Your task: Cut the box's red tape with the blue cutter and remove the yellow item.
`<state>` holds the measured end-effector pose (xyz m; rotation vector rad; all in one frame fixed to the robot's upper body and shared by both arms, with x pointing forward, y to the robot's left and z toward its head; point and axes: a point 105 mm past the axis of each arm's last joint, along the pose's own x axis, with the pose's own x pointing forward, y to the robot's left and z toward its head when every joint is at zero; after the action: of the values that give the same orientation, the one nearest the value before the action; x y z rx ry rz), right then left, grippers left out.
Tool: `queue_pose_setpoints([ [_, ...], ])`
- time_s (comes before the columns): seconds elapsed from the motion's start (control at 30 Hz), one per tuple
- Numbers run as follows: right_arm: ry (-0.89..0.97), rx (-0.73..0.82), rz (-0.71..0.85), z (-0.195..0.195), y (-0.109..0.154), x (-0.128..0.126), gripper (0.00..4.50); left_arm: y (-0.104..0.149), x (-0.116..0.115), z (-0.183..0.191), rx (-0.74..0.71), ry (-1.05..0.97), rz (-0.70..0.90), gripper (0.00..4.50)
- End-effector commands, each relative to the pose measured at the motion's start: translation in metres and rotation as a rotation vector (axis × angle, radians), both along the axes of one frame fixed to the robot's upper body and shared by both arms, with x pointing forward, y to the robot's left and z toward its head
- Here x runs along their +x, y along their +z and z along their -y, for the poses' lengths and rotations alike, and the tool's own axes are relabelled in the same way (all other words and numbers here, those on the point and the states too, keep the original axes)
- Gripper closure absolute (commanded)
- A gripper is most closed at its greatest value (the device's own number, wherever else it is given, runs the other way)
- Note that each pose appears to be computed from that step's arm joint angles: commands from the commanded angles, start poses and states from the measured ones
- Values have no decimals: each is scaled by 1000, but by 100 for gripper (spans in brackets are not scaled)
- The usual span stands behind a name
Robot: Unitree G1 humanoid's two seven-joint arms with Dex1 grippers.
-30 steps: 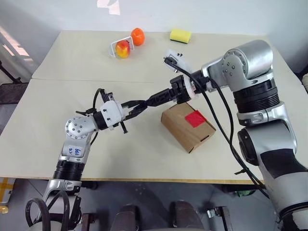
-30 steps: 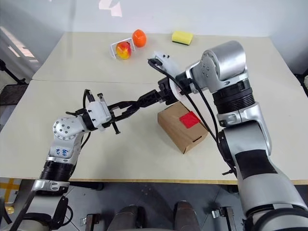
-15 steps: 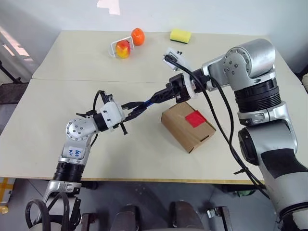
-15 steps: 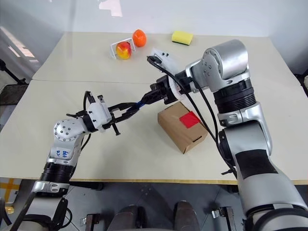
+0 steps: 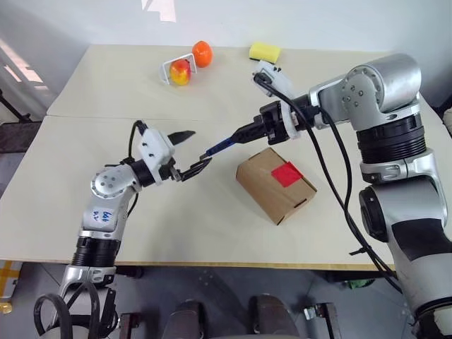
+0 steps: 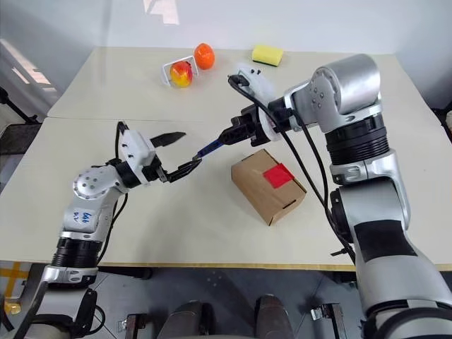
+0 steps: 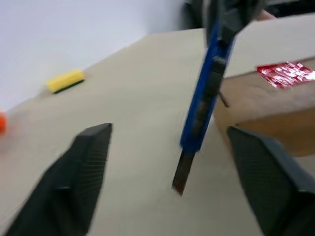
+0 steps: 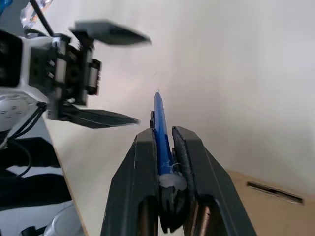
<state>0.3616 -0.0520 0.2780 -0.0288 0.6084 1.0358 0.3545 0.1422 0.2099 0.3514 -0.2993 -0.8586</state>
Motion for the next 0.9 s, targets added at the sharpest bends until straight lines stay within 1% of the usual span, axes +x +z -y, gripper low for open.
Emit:
queue_pose_setpoints([
  [0.03, -35, 61, 124, 14, 32, 1, 433, 14, -11, -40, -101, 67, -49, 0],
  [0.13, -71, 73, 153, 23, 38, 3, 433, 3, -24, -61, -146, 79, -158, 0],
  [0.23, -105, 86, 171, 32, 42, 5, 433, -11, -44, -64, -201, 30, -287, 0],
  [0.33, -116, 100, 189, 38, 45, 3, 433, -25, -67, -49, -249, -54, -422, 0],
  [0.43, -126, 106, 198, 41, 46, 2, 433, -32, -78, -40, -248, -75, -466, 0],
  [0.5, -146, 122, 225, 55, 49, -2, 433, -39, -87, -6, -246, -132, -477, 0],
  [0.53, -155, 128, 233, 61, 50, -5, 433, -39, -90, 10, -244, -174, -468, 0],
  [0.63, -195, 123, 240, 77, 48, -11, 433, -26, -90, 41, -265, -272, -371, 62],
  [0.7, -226, 116, 242, 86, 46, -13, 433, -22, -83, 52, -248, -282, -338, 120],
  [0.8, -258, 110, 246, 94, 45, -17, 433, -19, -75, 59, -216, -278, -297, 211],
  [0.87, -329, 82, 265, 114, 47, -23, 433, -11, -51, 71, -164, -261, -218, 277],
  [0.9, -359, 64, 274, 122, 47, -27, 433, -8, -41, 80, -126, -259, -185, 301],
])
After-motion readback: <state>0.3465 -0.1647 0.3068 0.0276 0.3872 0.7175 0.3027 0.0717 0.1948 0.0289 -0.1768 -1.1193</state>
